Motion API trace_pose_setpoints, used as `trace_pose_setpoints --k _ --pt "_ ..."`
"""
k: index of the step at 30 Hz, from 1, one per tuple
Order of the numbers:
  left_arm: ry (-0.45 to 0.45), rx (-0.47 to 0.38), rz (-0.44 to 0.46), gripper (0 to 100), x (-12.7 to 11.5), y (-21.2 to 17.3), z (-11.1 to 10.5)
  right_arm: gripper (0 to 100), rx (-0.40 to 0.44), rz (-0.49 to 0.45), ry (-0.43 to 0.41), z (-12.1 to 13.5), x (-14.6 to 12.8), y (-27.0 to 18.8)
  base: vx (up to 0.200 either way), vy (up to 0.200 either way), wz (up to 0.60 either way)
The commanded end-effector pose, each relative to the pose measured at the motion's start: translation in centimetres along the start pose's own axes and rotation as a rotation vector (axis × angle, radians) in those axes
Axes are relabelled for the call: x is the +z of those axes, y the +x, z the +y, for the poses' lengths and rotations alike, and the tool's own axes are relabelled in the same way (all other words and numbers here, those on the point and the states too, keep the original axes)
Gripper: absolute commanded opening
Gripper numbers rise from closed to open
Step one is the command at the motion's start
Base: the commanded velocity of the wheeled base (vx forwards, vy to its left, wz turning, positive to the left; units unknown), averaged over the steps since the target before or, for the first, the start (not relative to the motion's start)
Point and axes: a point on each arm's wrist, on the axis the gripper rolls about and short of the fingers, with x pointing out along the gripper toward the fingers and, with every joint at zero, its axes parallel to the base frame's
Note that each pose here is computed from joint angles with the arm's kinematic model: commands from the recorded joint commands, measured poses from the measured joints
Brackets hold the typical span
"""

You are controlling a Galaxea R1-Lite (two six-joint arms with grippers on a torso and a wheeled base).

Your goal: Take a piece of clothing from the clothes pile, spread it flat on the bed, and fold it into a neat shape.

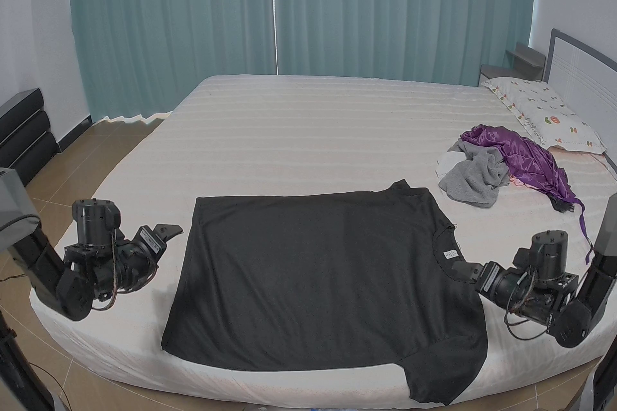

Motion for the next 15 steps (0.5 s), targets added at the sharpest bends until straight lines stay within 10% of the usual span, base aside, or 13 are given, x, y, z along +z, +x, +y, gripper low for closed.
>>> trace_pose_setpoints --k 1,15 --pt "0.021 -0.028 0.043 100 -2.1 -4.8 0.1 100 0.021 0.079 0.010 -0.6 -2.1 -3.2 -0.200 0.000 0.00" --pt "0.017 0.128 0.186 100 -5.0 -3.8 3.4 100 0.057 0.140 0.048 -1.1 -2.7 -3.6 -0.143 0.000 0.00"
